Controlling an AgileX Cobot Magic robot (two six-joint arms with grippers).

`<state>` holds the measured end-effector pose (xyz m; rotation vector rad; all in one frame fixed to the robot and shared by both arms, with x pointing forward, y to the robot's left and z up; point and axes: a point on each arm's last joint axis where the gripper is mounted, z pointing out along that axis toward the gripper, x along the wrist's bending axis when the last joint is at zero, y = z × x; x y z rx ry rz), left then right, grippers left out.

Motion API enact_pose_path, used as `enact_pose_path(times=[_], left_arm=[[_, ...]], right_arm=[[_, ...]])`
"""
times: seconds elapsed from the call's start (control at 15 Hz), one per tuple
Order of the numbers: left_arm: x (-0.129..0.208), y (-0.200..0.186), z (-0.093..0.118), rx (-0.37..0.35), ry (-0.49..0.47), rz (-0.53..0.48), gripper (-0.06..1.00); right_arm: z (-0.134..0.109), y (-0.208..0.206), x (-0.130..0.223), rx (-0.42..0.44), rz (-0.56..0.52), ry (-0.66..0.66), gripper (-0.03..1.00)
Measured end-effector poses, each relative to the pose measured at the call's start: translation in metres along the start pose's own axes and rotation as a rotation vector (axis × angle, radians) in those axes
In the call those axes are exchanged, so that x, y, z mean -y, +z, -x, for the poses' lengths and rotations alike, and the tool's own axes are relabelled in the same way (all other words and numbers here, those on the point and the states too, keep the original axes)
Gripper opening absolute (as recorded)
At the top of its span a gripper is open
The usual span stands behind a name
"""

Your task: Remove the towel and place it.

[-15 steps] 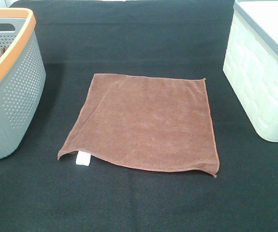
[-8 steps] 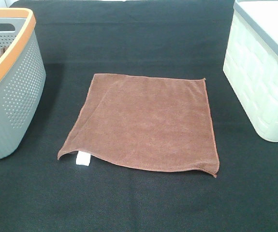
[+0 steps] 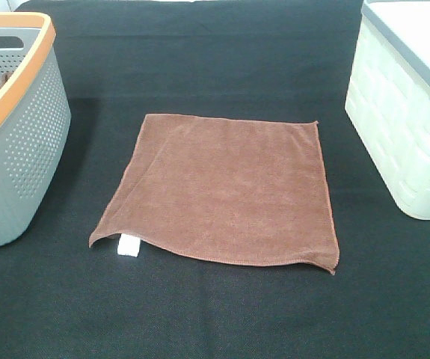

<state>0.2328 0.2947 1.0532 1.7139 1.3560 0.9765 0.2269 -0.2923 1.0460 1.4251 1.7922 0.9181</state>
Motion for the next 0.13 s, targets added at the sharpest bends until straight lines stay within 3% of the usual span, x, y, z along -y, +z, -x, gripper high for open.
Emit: enact_pose_path(times=[0.13], left_arm=[[0.0000,0.0000,0.0000,0.000,0.000,0.000,0.71]], right_arm=[[0.0000,0.0000,0.0000,0.000,0.000,0.000,0.63]])
